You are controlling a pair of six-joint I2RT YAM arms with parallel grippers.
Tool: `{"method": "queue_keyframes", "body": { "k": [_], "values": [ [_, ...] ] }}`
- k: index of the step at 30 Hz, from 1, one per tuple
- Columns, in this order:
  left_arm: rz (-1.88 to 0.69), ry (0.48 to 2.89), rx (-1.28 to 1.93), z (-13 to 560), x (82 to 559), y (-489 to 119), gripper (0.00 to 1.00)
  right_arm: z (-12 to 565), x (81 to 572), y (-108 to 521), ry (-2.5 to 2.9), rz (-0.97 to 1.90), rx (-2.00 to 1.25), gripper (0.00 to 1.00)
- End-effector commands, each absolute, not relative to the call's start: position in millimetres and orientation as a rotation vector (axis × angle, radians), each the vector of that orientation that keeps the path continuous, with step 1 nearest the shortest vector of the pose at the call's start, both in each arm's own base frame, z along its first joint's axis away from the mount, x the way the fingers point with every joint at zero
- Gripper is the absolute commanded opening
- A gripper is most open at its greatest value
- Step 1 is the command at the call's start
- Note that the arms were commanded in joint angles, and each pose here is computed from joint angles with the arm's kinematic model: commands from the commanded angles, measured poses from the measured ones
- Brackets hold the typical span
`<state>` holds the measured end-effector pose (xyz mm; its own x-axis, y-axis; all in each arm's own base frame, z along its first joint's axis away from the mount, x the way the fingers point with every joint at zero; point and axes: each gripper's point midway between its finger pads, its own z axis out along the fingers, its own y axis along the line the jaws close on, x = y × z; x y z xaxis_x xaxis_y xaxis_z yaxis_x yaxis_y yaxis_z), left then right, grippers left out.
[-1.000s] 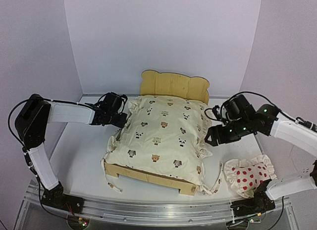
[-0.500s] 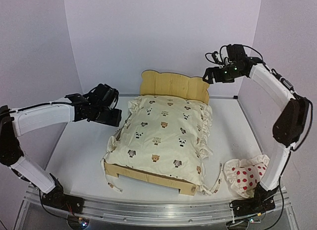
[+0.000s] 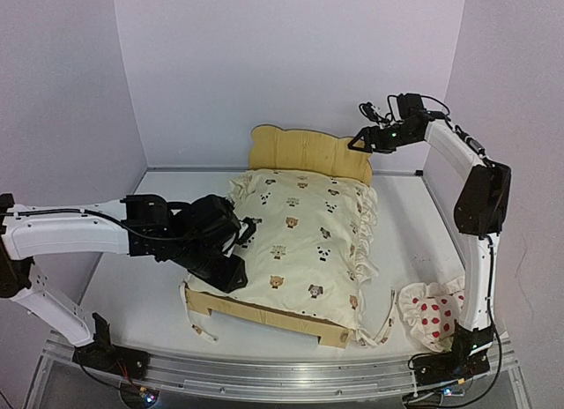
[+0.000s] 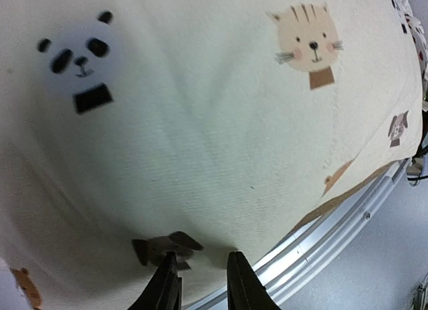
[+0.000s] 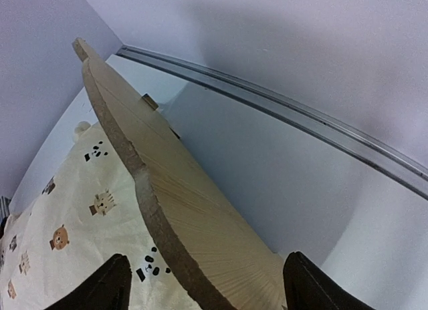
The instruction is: Set up the pet bed
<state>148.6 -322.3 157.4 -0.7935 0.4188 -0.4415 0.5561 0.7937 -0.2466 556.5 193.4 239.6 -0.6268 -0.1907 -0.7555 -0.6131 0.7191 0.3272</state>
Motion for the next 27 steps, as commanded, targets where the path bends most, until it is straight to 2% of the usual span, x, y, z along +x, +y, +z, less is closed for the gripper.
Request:
{"method": "queue_keyframes", "body": {
  "k": [1,10,12,15,19,21,27],
  "values": [
    [-0.580,2.703,0.834,129,123,-330,0.25,253,551,208,2.123,0.852,-0.686,0.71],
    [-0.484,2.770,0.856,83,121,-324,0.26,239,543,197,2.165,0.761,-0.689,0.34],
    [-0.449,2.750,0.810,87,128,-320,0.30,236,538,194,2.175,0.747,-0.692,0.26],
    [-0.369,2.701,0.751,98,143,-314,0.35,238,530,191,2.169,0.731,-0.686,0.19],
    [-0.207,2.685,0.690,100,163,-301,0.37,231,518,184,2.194,0.694,-0.669,0.04],
    [-0.134,2.690,0.650,97,172,-292,0.39,227,513,180,2.204,0.661,-0.666,0.00],
    [-0.104,2.619,0.553,123,199,-288,0.43,211,507,154,2.269,0.492,-0.623,0.00]
  ]
}}
